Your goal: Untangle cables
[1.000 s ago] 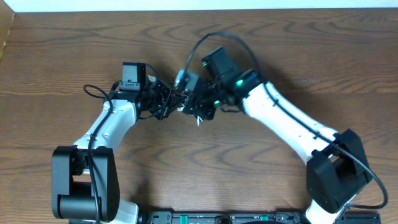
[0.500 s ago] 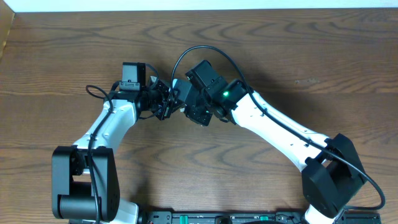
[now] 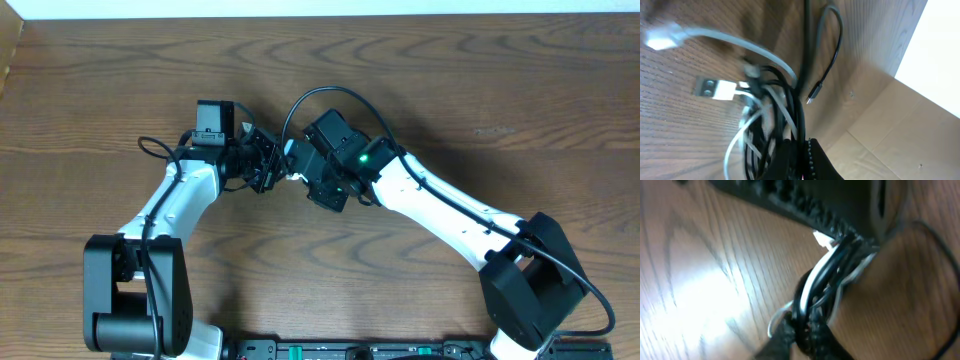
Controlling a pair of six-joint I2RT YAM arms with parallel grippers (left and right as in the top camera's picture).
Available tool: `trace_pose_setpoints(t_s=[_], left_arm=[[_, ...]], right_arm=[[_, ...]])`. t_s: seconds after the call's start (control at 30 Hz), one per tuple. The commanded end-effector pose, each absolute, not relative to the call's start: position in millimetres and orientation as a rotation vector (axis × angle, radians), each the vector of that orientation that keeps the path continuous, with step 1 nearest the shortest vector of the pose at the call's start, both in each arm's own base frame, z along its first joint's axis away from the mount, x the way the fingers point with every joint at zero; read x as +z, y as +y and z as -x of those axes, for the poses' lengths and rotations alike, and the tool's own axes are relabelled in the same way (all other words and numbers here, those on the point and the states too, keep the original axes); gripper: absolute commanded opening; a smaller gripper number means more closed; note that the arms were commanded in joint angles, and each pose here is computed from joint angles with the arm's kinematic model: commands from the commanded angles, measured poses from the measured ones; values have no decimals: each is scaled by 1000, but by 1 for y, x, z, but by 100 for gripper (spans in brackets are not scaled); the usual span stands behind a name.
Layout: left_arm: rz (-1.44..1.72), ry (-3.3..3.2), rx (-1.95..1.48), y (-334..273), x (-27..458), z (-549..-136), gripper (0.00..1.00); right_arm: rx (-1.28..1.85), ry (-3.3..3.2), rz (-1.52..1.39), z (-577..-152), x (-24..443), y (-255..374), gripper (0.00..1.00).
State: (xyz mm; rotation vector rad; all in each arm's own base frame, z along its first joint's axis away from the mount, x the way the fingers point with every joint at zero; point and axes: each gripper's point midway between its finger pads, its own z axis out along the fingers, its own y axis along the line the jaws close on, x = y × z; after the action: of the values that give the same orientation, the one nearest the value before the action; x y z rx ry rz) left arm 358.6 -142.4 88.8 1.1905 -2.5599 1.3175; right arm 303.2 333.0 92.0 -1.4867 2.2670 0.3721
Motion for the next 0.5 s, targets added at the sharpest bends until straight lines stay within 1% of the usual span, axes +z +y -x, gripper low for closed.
trace_pose_setpoints(t_s=[0.0, 0.17, 0.3, 0.47], left_arm=[[-1176, -2543, 1334, -145, 91, -356, 7], [-1193, -2563, 1315, -142, 89, -358, 8], [-1214, -2588, 1291, -138, 86, -360, 7], [-1214, -2588, 1291, -138, 86, -360, 8]], right_arm=[[408, 2237, 1469, -302, 102, 339, 1], [564, 2205, 1482, -292, 113, 349, 1], [732, 2146, 1464, -288, 135, 354, 1], [922, 2085, 1411, -293, 161, 346, 1]])
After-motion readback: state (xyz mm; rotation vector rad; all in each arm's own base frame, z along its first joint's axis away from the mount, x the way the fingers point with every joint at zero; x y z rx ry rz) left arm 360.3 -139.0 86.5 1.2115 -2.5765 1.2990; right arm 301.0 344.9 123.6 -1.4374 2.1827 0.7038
